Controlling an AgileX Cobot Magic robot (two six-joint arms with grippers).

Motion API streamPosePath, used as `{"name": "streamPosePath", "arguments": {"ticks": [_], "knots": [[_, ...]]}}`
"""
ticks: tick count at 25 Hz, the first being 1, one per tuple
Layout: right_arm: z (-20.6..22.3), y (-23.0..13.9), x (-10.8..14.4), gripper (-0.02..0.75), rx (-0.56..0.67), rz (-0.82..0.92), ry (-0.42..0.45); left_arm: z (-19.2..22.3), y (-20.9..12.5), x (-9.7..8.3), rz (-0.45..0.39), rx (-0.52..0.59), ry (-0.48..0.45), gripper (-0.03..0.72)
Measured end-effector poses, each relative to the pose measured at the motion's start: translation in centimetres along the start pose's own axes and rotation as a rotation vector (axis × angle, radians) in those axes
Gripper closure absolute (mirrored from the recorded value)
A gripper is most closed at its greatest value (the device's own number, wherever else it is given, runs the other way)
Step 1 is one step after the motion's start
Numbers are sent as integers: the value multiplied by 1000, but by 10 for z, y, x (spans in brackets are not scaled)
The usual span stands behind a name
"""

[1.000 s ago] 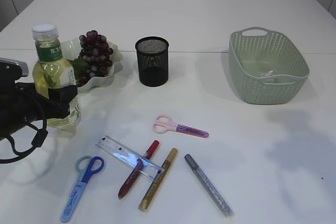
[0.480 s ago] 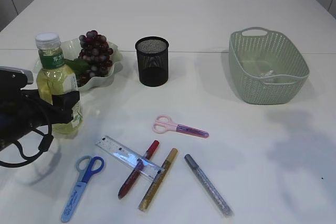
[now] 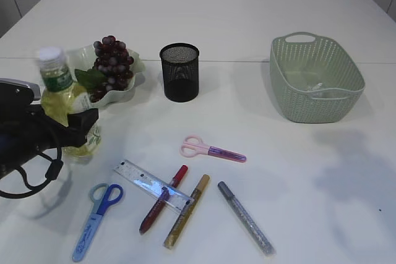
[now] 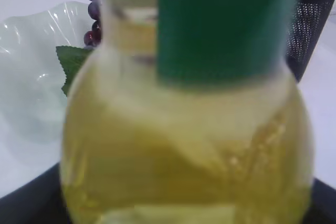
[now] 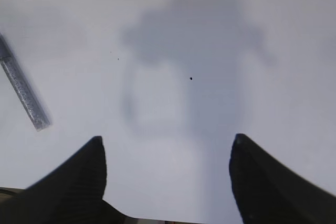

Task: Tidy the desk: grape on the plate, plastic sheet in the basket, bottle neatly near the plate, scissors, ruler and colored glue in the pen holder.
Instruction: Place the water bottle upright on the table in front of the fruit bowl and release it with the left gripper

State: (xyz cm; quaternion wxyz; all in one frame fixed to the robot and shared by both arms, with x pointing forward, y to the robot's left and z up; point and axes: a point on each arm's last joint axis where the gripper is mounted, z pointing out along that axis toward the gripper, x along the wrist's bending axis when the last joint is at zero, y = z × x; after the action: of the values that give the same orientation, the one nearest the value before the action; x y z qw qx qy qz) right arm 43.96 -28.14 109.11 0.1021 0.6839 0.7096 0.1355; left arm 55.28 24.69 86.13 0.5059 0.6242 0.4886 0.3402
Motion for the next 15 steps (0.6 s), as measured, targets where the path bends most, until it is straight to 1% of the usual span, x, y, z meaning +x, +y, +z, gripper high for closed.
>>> {"name": "streamPosePath", "arguments": {"ticks": [3,9,15], "knots": [[0,0,0,173,2,0,0,0,2,0,3,-6,0,22],[0,0,0,173,2,0,0,-2,12,-1,9,-37,-1,18],[0,0,0,173,2,0,0,-9,39,-3,28,-122,-6,18]]}}
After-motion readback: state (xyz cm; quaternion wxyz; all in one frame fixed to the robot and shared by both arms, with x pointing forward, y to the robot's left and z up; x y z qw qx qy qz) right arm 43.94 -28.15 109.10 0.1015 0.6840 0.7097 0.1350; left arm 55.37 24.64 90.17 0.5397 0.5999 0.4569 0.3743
